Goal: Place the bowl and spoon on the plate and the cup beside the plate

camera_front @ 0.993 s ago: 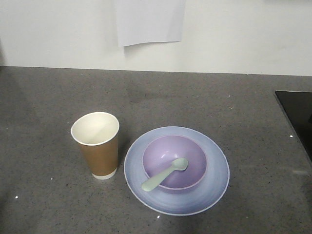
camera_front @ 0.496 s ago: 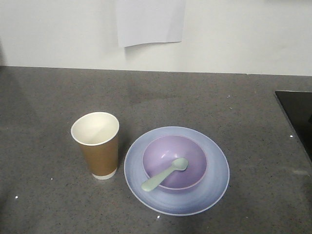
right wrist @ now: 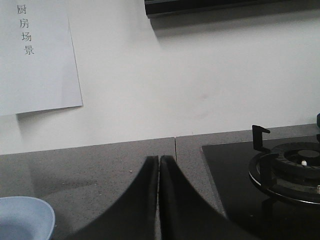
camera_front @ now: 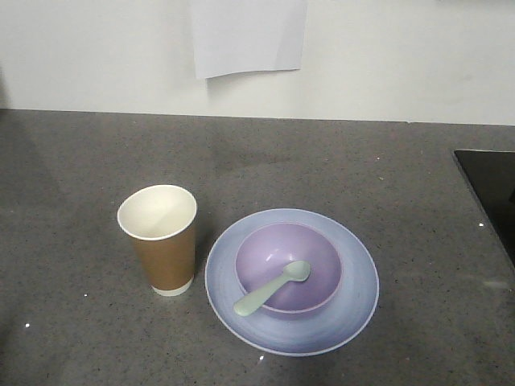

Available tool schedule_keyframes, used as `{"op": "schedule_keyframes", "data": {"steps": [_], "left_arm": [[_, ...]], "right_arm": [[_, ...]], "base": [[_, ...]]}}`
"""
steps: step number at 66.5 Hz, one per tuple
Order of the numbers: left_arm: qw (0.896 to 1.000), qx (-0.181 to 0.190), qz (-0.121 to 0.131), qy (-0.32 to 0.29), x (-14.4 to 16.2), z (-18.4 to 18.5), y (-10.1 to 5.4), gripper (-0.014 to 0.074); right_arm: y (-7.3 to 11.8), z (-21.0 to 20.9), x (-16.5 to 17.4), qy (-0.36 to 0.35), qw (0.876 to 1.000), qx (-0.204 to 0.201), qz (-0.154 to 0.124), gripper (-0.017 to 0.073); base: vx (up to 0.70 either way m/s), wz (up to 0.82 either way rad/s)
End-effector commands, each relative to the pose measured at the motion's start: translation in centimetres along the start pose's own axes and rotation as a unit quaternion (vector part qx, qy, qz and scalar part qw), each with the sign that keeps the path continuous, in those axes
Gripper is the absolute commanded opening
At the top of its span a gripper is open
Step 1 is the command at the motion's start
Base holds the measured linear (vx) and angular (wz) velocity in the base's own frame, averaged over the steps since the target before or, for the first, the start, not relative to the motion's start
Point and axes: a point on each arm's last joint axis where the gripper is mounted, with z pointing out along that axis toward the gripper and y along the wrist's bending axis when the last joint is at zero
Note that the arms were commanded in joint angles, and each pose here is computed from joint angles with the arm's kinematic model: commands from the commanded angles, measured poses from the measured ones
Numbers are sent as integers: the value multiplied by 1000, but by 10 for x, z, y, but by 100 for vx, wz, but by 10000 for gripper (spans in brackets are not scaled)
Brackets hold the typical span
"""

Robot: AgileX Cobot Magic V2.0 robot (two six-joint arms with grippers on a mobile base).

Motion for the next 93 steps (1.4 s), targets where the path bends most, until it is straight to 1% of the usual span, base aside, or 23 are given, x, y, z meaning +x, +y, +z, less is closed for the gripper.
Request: {"op": "schedule_keyframes", "data": {"steps": [1,17,26,30,39,46,93], "left_arm": [[999,6,-5,-35,-1,0,0,-6],[999,6,-5,-35,-1,0,0,-6],[999,6,-5,-35,-1,0,0,-6],[999,6,-5,-35,-1,0,0,-6],[999,6,-5,-35,-1,0,0,-6],[999,6,-5,-35,-1,0,0,-6],[999,6,-5,-35,-1,0,0,-6]], "right_arm": [[2,-1,-5,-39,999,-10,-6,-4],[2,-1,-5,-39,999,-12,-6,-4],[4,-1,-3,-27,999,-31,-5,-4],[4,-1,-1,-20,999,-36,-12,-4],[3,-1,-1,-18,1000,-22,-5,-4],[2,-1,-2,-22,1000,-15,-6,-4],[2,-1,-2,-23,1000,-15,-7,-4]], "base": [[0,0],[0,0],[0,0],[0,0],[0,0],[0,0],[0,0]]}}
